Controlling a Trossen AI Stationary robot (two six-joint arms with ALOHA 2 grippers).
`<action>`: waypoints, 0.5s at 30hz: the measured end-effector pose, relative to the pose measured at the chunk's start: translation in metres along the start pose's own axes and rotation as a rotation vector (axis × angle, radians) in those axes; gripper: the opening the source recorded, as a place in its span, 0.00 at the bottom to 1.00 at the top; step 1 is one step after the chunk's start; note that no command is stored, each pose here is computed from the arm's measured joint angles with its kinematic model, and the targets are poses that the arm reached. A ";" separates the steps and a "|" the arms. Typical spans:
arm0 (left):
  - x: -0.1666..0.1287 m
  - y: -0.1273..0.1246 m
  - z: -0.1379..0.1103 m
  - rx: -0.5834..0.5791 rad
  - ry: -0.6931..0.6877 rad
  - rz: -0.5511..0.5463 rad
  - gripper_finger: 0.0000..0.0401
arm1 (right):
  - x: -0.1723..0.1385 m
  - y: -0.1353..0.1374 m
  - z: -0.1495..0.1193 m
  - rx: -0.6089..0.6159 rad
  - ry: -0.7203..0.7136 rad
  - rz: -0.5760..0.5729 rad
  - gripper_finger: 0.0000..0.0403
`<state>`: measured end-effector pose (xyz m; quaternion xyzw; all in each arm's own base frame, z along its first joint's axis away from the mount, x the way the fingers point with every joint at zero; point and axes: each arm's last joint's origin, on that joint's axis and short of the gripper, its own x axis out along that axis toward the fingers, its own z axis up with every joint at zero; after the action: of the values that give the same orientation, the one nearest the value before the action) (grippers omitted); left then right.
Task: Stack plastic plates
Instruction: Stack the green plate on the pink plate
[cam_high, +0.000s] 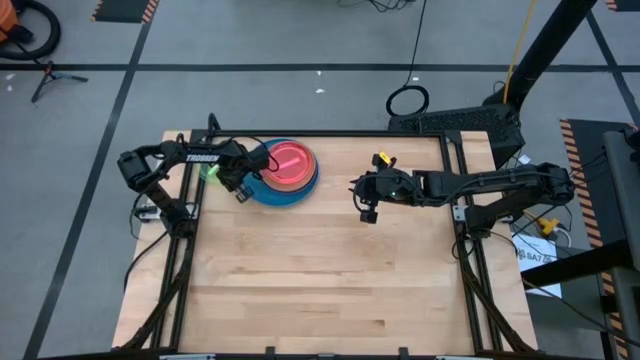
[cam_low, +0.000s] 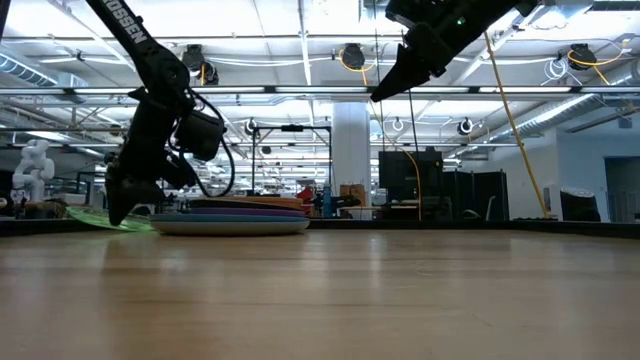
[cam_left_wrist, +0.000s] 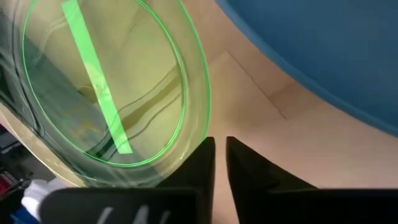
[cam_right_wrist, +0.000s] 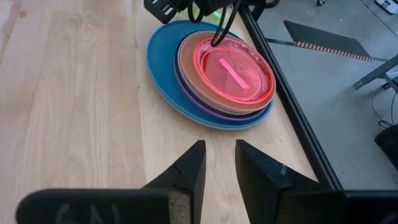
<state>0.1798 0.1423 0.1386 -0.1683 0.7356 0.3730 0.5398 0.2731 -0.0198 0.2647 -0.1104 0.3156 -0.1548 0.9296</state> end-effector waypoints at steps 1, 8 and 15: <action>0.000 0.000 0.000 -0.005 -0.001 0.000 0.13 | 0.000 0.000 0.000 0.003 0.000 0.000 0.20; -0.001 -0.002 -0.002 0.016 0.011 0.006 0.29 | 0.000 0.000 0.000 0.006 0.001 0.000 0.20; -0.005 -0.012 -0.004 0.071 -0.006 0.019 0.37 | 0.000 0.000 0.000 0.000 0.001 0.001 0.20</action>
<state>0.1864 0.1306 0.1391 -0.1410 0.7483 0.3525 0.5439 0.2731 -0.0198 0.2647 -0.1104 0.3161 -0.1545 0.9295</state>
